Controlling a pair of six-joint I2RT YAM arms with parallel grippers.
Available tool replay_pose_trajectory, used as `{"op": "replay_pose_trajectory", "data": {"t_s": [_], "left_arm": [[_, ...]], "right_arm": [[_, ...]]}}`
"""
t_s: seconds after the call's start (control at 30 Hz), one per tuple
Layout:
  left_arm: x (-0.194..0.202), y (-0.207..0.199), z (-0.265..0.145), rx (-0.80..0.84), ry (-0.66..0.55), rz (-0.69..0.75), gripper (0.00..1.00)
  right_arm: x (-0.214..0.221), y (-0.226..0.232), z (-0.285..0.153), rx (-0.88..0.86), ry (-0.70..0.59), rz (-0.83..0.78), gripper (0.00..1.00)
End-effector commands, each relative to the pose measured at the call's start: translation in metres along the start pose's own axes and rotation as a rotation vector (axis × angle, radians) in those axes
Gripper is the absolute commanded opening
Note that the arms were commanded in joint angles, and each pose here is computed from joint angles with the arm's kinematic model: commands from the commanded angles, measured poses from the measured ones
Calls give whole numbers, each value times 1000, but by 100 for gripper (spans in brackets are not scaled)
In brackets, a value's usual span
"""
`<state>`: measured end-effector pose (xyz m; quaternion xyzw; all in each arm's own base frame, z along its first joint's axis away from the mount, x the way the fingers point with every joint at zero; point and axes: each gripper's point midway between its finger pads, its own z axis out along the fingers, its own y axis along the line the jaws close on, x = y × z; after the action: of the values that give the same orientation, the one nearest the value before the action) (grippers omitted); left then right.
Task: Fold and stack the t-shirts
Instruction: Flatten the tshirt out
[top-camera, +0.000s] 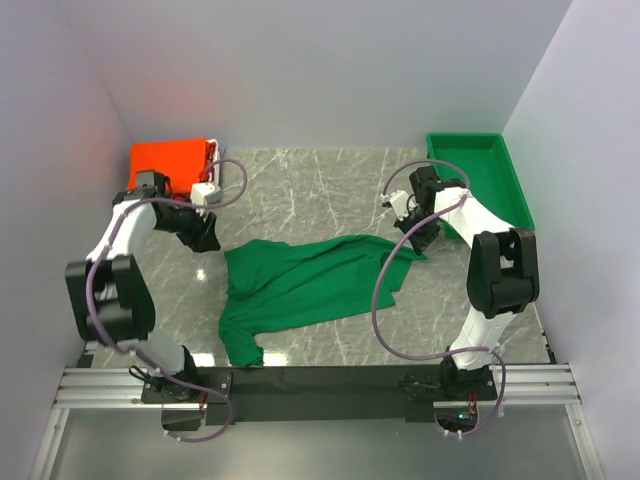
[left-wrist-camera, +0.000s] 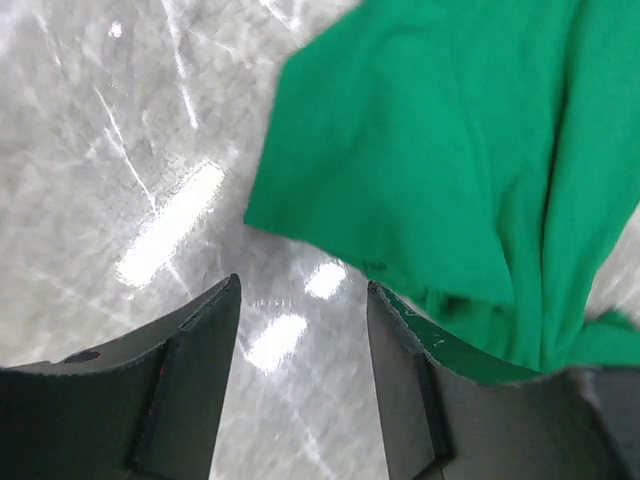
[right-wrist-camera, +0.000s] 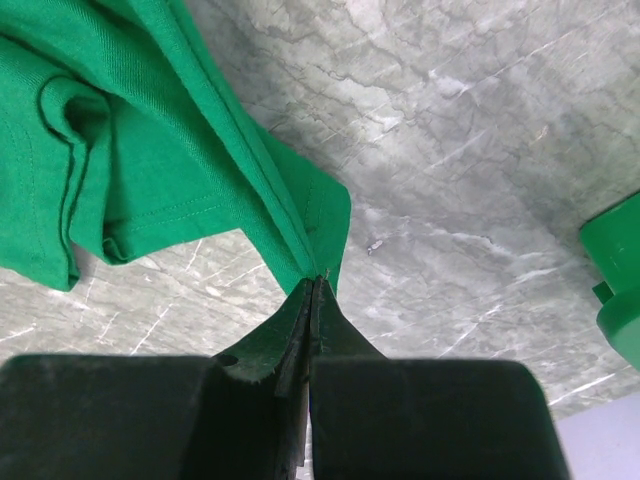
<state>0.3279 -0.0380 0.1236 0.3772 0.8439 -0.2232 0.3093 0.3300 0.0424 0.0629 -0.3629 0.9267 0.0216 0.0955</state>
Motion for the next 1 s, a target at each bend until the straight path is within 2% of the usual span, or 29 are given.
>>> {"op": "replay_pose_trajectory", "data": {"t_s": [0.0, 0.1, 0.2, 0.4, 0.6, 0.73, 0.87, 0.9, 0.97], "left_arm": [[-14, 19, 17, 4, -23, -204, 60], [-20, 42, 30, -59, -36, -285, 57], [-23, 45, 47, -103, -5, -273, 57], [-14, 39, 84, -125, 54, -315, 60], [-29, 24, 124, -103, 63, -267, 67], [-30, 9, 142, -57, 77, -259, 67], [-20, 2, 152, -20, 103, -310, 59], [-19, 4, 151, -25, 105, -314, 49], [-22, 7, 148, -34, 94, -312, 37]], "right_arm": [[-11, -4, -12, 21, -39, -14, 0], [-14, -3, -13, 14, -49, -2, 0], [-15, -2, -12, 3, -45, 5, 0], [-16, -2, -10, -1, -38, 4, 0], [-17, -2, -9, -9, -31, 8, 0], [-17, -4, -8, -5, -28, 5, 0], [-17, -4, -7, -5, -30, 2, 0], [-18, -4, -7, -6, -31, 2, 0], [-18, -5, -7, -4, -33, 3, 0]]}}
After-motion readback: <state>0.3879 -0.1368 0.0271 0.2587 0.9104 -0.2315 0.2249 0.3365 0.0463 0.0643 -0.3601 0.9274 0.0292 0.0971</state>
